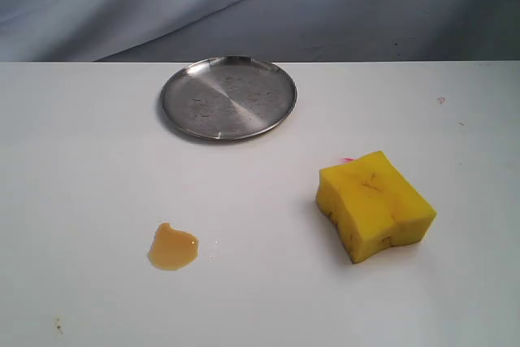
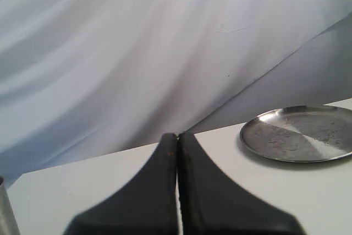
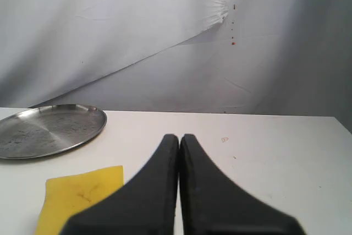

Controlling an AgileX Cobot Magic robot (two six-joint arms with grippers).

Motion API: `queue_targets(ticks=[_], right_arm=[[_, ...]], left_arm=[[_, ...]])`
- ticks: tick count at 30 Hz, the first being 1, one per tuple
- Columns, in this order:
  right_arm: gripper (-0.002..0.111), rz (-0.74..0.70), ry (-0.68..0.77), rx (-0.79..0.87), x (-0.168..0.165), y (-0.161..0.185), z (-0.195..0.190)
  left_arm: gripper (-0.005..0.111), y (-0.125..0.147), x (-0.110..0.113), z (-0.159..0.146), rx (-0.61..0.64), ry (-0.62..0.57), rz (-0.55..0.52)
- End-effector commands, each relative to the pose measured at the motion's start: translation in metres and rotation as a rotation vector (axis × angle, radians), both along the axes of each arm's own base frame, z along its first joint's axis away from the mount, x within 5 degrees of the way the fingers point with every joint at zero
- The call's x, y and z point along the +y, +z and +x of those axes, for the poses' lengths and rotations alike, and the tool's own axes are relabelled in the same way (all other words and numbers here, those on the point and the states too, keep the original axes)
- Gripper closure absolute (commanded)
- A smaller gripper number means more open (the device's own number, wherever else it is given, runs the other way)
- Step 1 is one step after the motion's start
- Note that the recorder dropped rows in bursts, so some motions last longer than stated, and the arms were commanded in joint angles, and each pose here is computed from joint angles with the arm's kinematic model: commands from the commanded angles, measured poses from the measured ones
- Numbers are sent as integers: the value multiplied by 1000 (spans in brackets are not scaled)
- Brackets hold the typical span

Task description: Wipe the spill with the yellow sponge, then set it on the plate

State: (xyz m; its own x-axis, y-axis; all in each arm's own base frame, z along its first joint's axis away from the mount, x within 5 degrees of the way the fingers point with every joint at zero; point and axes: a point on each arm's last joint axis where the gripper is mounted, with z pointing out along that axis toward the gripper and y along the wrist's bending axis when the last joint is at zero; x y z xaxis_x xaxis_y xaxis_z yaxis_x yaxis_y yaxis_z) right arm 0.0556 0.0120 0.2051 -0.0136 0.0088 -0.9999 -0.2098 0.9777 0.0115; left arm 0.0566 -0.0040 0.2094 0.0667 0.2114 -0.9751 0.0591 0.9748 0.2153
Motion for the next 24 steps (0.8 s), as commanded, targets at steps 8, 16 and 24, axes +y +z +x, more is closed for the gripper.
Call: queue_targets(ticks=[8,16,24], right_arm=[[108,-3,-3,-5,0,-1,0],[108,10,-4,-30,0,2,0],[108,597,17,-23,-2,12,-1]], left_arm=[[107,2,0,0,-10,3,-17],[107,2,0,0,-10,3,-17],[107,2,0,0,-10,3,-17]])
